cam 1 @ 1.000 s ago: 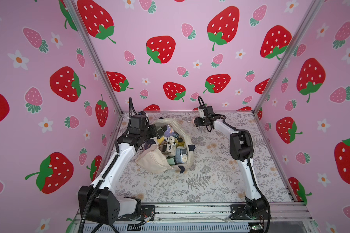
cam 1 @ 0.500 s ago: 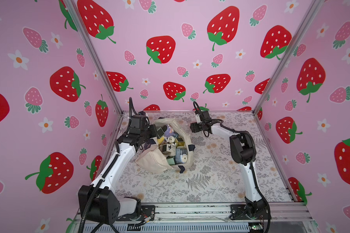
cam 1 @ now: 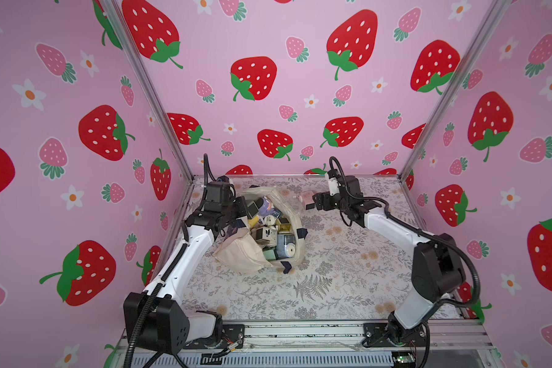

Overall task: Take out the pencil sharpeners from the tote bags
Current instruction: Adjust the canvas bag at the center of the board.

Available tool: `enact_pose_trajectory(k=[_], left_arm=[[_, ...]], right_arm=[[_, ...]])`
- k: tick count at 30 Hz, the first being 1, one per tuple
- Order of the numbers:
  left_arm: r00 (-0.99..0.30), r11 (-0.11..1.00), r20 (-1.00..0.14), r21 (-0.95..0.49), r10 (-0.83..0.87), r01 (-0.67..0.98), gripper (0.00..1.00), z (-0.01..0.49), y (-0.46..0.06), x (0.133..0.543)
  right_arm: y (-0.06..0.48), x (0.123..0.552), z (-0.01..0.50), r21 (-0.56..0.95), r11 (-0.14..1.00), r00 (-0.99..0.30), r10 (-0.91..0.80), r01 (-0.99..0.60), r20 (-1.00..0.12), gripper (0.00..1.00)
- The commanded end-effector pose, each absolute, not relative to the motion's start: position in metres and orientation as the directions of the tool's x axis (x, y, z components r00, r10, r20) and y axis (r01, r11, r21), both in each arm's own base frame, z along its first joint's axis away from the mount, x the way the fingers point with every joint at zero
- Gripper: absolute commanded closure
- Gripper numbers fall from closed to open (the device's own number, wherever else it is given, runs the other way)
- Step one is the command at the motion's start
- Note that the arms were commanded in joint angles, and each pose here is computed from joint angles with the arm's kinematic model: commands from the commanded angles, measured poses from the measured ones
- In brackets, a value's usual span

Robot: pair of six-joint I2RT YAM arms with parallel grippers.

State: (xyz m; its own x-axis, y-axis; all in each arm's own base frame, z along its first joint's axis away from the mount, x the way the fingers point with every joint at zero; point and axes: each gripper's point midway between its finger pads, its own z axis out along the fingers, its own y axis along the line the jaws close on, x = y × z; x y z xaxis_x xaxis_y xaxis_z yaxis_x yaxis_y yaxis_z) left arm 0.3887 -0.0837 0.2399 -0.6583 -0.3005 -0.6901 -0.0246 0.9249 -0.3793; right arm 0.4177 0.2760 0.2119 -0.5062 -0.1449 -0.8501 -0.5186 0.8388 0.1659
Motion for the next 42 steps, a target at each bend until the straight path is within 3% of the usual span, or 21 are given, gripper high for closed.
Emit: enact_pose_trajectory(k=[1, 5, 13, 18, 20, 22, 25, 32, 36, 38, 42], left_arm=[[-0.682, 0.922, -0.661, -0.385, -0.313, -0.050, 1.00, 0.227, -0.084, 0.384], [-0.680, 0.913, -0.659, -0.405, -0.321, -0.039, 1.00, 0.227, -0.088, 0.381], [-0.649, 0.913, -0.689, -0.407, -0.322, -0.021, 1.00, 0.236, -0.086, 0.377], [-0.651, 0.913, -0.689, -0.408, -0.319, -0.016, 1.00, 0.236, -0.087, 0.377], [-0.645, 0.914, -0.696, -0.406, -0.317, -0.010, 1.00, 0.237, -0.087, 0.377], [-0.637, 0.916, -0.705, -0.402, -0.312, -0.005, 1.00, 0.238, -0.086, 0.378], [-0.616, 0.919, -0.728, -0.394, -0.301, 0.016, 1.00, 0.243, -0.087, 0.383], [-0.591, 0.911, -0.765, -0.395, -0.256, 0.117, 1.00, 0.256, -0.102, 0.401], [-0.565, 0.914, -0.789, -0.381, -0.242, 0.140, 1.00, 0.260, -0.102, 0.407], [-0.548, 0.914, -0.801, -0.376, -0.239, 0.151, 1.00, 0.264, -0.103, 0.408], [-0.542, 0.908, -0.806, -0.382, -0.237, 0.171, 1.00, 0.265, -0.105, 0.407]], right_arm=[[0.307, 0.371, 0.208, 0.232, 0.728, -0.508, -0.182, -0.646, -0.842, 0.11], [0.335, 0.336, 0.196, 0.210, 0.643, -0.477, -0.273, -0.736, -0.836, 0.10], [0.365, 0.329, 0.168, 0.199, 0.600, -0.486, -0.365, -0.775, -0.794, 0.15], [0.373, 0.336, 0.154, 0.212, 0.621, -0.529, -0.384, -0.754, -0.757, 0.49], [0.377, 0.329, 0.154, 0.210, 0.604, -0.516, -0.392, -0.769, -0.761, 0.72], [0.379, 0.320, 0.153, 0.207, 0.591, -0.505, -0.398, -0.780, -0.766, 0.90], [0.384, 0.296, 0.149, 0.229, 0.544, -0.496, -0.415, -0.807, -0.762, 1.00], [0.395, 0.249, 0.142, 0.255, 0.422, -0.443, -0.444, -0.870, -0.779, 0.97], [0.388, 0.248, 0.147, 0.218, 0.424, -0.411, -0.442, -0.879, -0.797, 0.79], [0.379, 0.245, 0.154, 0.195, 0.434, -0.393, -0.433, -0.880, -0.811, 0.59], [0.347, 0.241, 0.176, 0.125, 0.503, -0.349, -0.380, -0.855, -0.857, 0.37]])
